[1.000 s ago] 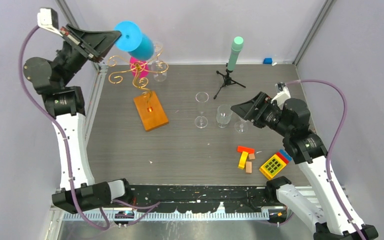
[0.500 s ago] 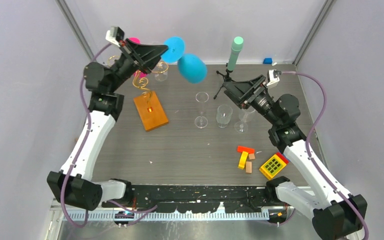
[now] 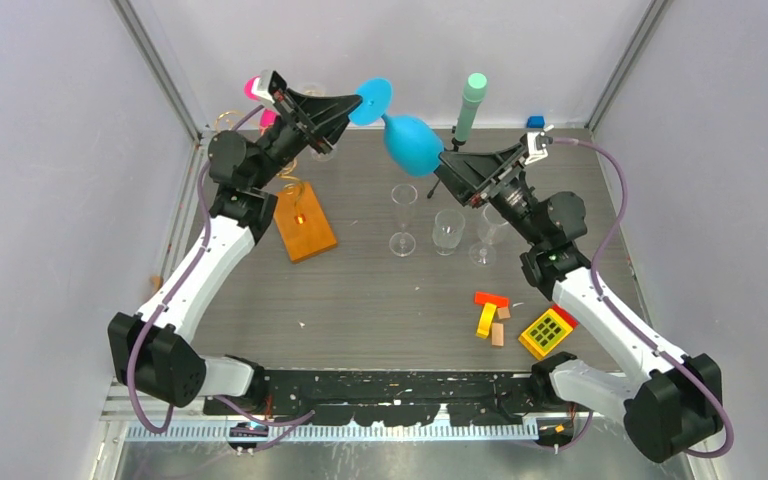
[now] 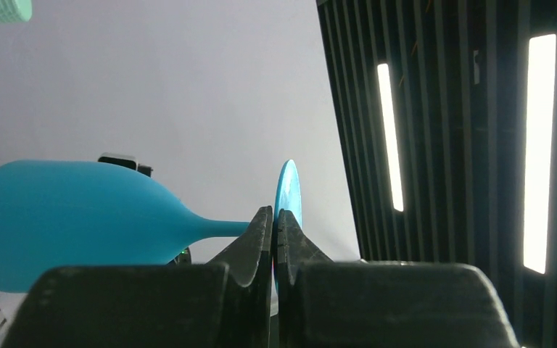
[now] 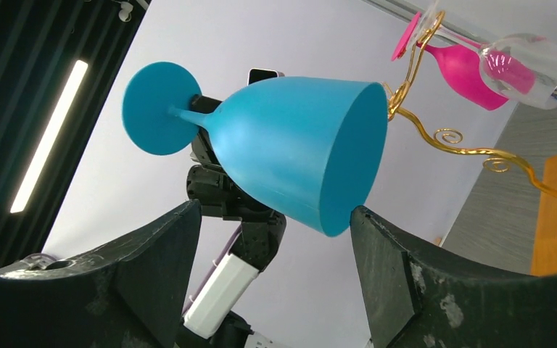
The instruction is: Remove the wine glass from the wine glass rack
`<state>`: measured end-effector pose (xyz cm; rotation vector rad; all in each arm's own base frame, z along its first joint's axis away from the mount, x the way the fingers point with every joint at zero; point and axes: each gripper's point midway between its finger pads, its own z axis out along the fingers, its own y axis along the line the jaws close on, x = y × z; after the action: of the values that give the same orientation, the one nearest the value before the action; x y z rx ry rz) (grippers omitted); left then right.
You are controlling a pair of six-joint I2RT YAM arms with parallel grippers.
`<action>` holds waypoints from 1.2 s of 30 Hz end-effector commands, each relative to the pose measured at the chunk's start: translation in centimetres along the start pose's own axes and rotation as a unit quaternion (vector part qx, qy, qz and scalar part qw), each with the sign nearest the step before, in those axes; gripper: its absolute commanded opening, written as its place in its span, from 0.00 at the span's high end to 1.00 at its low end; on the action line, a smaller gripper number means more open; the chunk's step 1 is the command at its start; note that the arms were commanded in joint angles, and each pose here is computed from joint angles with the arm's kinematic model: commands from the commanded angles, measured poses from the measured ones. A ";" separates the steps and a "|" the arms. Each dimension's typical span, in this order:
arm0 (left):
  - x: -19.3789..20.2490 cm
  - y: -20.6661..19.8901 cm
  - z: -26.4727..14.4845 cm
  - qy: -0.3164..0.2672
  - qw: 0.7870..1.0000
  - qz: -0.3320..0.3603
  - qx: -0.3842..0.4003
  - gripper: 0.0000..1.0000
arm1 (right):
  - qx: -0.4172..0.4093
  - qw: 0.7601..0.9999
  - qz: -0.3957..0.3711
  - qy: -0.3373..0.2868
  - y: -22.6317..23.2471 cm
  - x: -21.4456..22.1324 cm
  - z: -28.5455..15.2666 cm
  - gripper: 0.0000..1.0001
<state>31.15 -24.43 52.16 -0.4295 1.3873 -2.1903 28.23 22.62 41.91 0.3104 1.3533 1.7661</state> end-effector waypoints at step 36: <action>4.0 -1.3 -2.0 0.044 0.988 0.130 0.066 0.16 | -0.020 0.980 -0.200 0.008 7.6 -0.3 0.0 1.00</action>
<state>30.41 -24.88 51.74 -0.4017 1.2998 -2.2344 24.16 23.80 48.38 -0.0017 1.2059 1.7492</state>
